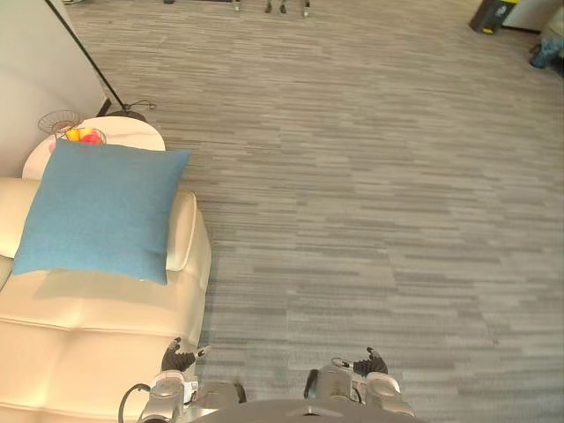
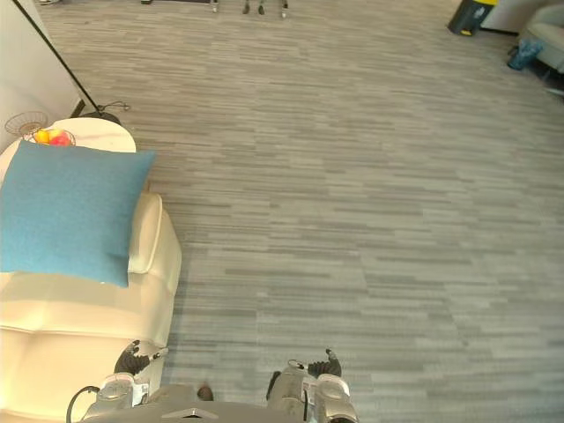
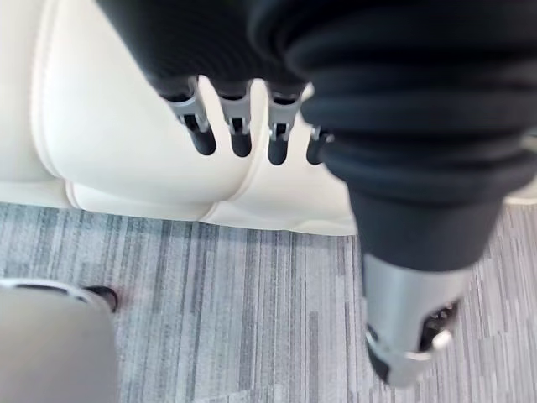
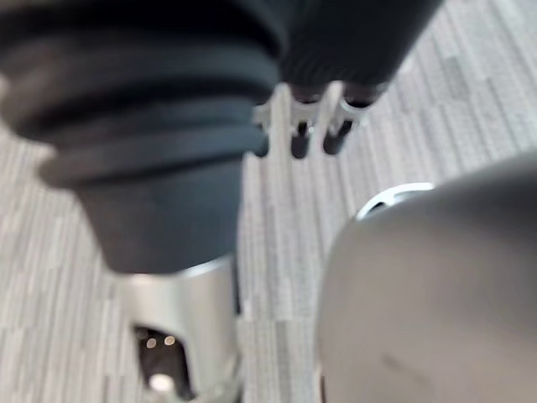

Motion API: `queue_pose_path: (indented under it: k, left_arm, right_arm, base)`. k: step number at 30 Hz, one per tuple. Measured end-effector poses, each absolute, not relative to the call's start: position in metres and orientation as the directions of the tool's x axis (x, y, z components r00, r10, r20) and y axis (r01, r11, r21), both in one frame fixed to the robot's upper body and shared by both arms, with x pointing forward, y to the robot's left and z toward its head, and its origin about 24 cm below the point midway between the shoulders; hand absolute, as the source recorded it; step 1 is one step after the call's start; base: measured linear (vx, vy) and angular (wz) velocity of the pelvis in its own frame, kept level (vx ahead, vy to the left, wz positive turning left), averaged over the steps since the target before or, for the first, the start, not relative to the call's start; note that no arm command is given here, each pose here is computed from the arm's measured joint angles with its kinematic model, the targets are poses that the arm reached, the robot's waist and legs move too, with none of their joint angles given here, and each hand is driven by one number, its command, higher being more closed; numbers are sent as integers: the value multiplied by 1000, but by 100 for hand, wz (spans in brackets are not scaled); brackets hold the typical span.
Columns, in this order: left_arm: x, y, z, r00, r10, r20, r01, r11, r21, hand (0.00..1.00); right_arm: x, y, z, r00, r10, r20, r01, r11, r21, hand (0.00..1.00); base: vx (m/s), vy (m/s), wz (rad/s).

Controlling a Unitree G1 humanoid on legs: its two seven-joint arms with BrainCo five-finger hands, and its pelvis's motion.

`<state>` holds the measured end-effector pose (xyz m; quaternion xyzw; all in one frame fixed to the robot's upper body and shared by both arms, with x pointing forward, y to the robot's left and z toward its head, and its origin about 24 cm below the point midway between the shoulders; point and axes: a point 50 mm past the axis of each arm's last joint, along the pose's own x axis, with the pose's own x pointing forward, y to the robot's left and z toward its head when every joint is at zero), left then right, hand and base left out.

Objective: Pick up cushions and gather them together orderly.

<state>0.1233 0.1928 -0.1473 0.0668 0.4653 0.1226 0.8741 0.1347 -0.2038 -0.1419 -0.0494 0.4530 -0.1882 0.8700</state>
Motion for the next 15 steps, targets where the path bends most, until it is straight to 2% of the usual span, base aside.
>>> queue_pose_path:
  k: [6,9,11,15]
  left_arm:
    - [120,191,-150,519,276,-809,-146,961,234,0]
    - [119,182,-151,511,273,-815,-200,960,196,0]
    - [126,179,-147,534,277,-799,-248,955,166,0]
    - [133,177,-143,568,267,-778,-236,959,157,0]
  right_arm:
    - [136,-210,-141,509,-395,-765,324,911,-254,0]
    - [140,-217,-138,520,-406,-751,322,908,-268,0]
    - [142,-214,-137,532,-399,-747,310,912,-267,0]
    - [139,-214,-138,522,-398,-754,314,912,-264,0]
  base:
    - [416,-239,97]
    - [472,-348,72]
    - [405,-299,60]
    - [353,-159,62]
